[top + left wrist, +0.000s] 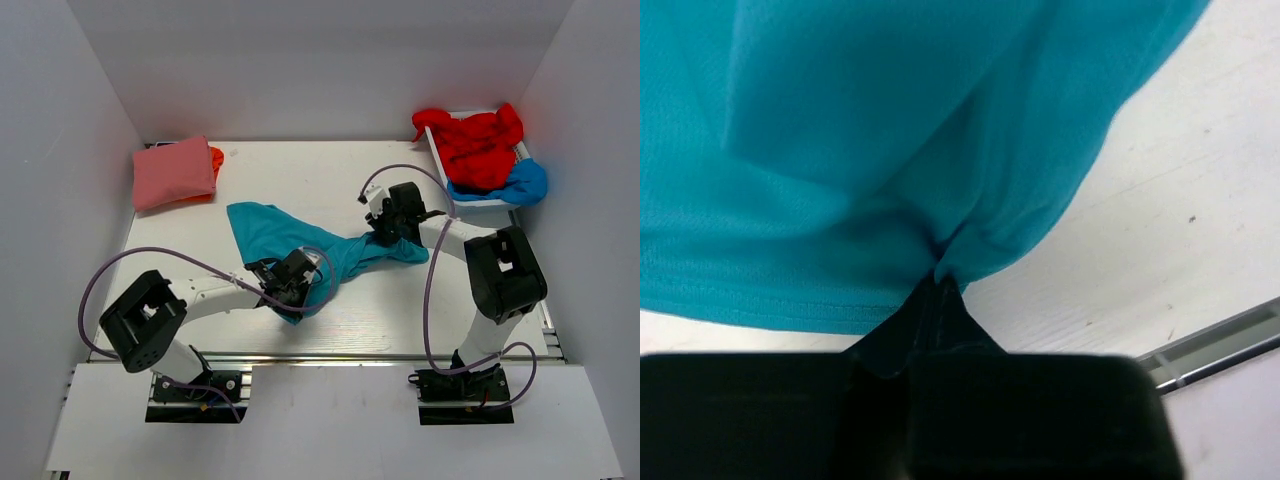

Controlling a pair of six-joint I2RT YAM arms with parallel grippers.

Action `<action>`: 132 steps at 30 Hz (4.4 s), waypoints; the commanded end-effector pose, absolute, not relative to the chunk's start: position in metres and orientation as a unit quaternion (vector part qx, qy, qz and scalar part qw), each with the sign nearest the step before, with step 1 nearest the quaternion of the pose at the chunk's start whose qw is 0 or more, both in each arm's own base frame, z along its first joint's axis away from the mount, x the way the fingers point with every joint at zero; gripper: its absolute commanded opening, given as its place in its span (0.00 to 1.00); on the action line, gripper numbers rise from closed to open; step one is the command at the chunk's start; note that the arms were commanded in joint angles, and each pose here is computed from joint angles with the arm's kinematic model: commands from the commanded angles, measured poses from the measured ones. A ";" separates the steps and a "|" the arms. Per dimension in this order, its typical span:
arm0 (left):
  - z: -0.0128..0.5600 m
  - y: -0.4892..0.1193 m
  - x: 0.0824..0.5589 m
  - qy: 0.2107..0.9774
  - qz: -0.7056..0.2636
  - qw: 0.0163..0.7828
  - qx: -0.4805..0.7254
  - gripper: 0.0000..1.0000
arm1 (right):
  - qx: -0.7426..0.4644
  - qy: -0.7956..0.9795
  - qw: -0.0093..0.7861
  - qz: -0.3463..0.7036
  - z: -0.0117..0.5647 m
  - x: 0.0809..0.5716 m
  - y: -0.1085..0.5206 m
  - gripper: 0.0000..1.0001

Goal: Fold and stack the t-shirts
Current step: Flatten out the tshirt

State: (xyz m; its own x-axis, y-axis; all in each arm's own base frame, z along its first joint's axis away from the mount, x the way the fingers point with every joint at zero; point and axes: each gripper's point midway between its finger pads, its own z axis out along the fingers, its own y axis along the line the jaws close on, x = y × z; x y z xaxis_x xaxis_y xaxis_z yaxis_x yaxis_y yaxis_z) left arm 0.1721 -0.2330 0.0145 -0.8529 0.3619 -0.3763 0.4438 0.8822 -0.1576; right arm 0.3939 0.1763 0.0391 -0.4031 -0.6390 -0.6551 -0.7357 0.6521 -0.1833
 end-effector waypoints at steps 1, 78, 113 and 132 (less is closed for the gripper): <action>0.010 -0.233 0.178 0.958 -0.106 0.179 0.196 0.00 | -0.409 0.834 0.359 0.093 0.045 0.395 0.184 0.23; 0.329 -0.134 0.340 0.723 0.092 0.685 -0.016 0.00 | -0.250 0.624 0.736 0.080 0.358 0.390 0.168 0.00; 0.091 -0.118 0.404 0.919 -0.033 0.387 -0.067 1.00 | -0.055 0.916 0.393 0.063 0.113 0.400 0.139 0.90; 0.000 -0.097 0.504 0.945 0.007 0.318 -0.076 1.00 | 0.001 0.966 0.252 0.052 0.010 0.402 0.116 0.90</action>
State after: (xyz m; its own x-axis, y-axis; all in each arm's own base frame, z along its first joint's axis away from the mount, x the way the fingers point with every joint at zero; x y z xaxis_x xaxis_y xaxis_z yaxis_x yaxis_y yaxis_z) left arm 0.4990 -0.0989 0.0199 -0.7428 -0.1459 -0.6534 -0.1806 0.9835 -0.0142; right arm 0.3972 0.1140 0.0191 -0.8551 -0.0041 -0.5184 -0.0472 0.9964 0.0700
